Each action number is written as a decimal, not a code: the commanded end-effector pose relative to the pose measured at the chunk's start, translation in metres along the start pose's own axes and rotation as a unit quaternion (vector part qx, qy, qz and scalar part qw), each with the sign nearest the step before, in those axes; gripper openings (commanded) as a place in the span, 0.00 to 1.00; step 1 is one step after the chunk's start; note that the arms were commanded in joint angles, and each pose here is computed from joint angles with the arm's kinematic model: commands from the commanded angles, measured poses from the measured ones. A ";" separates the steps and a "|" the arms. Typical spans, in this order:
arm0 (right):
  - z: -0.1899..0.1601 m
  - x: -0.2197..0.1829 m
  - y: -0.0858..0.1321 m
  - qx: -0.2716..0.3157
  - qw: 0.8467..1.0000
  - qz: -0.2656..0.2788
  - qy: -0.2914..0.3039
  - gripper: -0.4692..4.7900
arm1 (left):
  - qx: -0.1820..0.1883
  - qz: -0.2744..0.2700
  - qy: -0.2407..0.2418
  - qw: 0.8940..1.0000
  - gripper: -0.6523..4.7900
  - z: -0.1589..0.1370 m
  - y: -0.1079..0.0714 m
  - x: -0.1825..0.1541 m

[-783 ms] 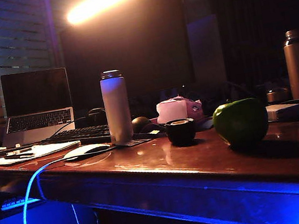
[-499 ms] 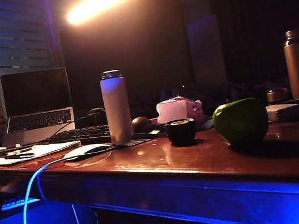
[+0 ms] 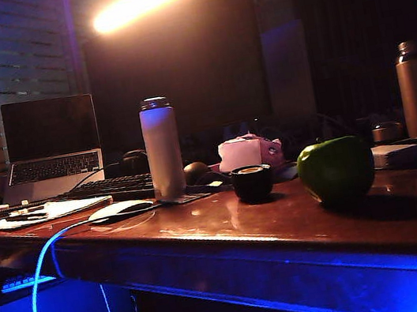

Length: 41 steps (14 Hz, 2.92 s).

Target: Stack the black thermos bottle cap from the table onto the green apple.

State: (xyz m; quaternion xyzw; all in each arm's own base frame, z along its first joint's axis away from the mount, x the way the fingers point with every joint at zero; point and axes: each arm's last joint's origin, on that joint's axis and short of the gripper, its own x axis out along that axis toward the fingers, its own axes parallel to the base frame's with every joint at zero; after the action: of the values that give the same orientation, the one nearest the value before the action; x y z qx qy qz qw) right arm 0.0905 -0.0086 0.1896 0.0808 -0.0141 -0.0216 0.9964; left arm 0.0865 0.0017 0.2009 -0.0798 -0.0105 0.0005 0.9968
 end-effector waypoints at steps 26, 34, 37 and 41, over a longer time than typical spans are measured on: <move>0.022 0.302 0.192 -0.215 0.875 0.291 0.323 1.00 | 0.099 -0.369 0.126 0.916 0.11 0.263 -0.073 0.092; -0.018 0.319 0.196 -0.220 0.875 0.286 0.323 1.00 | 0.099 -0.369 0.123 0.916 0.11 0.263 -0.073 0.092; -0.034 0.323 0.196 -0.221 0.871 0.286 0.333 1.00 | 0.100 -0.369 0.121 0.916 0.11 0.264 -0.073 0.092; -0.046 0.323 0.199 -0.223 0.865 0.290 0.344 1.00 | 0.100 -0.369 0.120 0.916 0.11 0.264 -0.073 0.092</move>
State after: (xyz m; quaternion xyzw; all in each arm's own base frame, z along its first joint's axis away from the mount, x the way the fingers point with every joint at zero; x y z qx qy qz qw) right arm 0.4226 0.1763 0.1829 -0.1493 0.3213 0.2896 0.8892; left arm 0.1740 -0.0281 0.4721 0.0262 0.0908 -0.3746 0.9224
